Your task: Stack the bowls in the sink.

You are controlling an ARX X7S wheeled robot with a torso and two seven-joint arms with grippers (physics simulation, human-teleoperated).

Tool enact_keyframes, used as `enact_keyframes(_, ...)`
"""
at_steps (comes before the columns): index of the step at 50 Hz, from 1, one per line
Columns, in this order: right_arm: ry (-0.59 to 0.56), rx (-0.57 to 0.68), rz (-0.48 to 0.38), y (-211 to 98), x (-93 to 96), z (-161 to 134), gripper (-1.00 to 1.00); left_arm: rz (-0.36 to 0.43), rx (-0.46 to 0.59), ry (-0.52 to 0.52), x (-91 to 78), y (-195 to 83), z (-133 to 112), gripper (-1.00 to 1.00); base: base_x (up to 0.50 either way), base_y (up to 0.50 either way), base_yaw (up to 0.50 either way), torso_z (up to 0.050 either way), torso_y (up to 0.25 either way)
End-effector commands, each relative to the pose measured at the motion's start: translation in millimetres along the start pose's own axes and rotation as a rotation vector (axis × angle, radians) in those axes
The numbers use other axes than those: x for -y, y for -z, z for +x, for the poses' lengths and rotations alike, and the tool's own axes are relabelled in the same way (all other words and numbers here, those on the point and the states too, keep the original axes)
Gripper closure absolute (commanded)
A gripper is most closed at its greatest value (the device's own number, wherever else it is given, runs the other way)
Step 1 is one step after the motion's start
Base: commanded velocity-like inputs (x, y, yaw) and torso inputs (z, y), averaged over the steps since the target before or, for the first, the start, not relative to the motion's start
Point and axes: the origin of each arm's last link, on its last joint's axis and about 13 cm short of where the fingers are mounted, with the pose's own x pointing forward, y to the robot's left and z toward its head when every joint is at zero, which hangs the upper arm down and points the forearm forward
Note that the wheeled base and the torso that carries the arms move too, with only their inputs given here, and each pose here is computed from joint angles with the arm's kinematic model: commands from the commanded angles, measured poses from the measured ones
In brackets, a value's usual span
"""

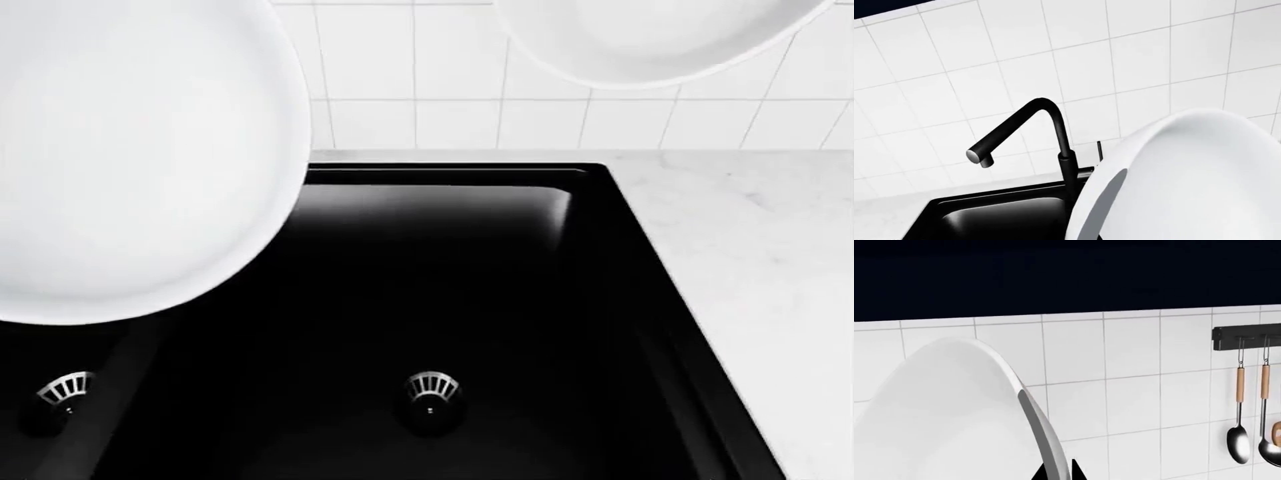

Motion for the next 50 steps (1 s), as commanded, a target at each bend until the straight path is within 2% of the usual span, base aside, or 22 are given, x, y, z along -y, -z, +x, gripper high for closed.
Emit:
enact_keyframes(1, 0.012, 0.023, 0.006, -3, 0.7, 0, 1.00, -0.007, 0.018, -0.014, -1.0, -2, -2, 1.00, 0.00, 0.00, 0.00, 0.000, 0.000)
enact_keyframes(7, 0.010, 0.019, -0.014, -2, 0.5, 0, 1.00, -0.006, 0.018, -0.012, -0.5, -2, -1, 1.00, 0.00, 0.06, 0.00, 0.002, 0.000)
enact_keyframes(15, 0.007, 0.017, -0.021, -1, 0.6, 0, 1.00, -0.007, 0.018, -0.012, -0.2, -2, -1, 1.00, 0.01, 0.44, 0.00, 0.000, 0.001)
enact_keyframes(32, 0.006, 0.023, -0.022, -1, 0.3, 0, 1.00, -0.004, 0.020, -0.001, 1.5, -1, -1, 1.00, 0.00, 0.00, 0.00, 0.000, 0.001)
enact_keyframes(50, 0.067, 0.080, -0.009, -16, 7.2, -5, 1.00, 0.025, -0.035, 0.050, 14.4, 11, 17, 1.00, 0.00, 0.00, 0.00, 0.001, 0.001)
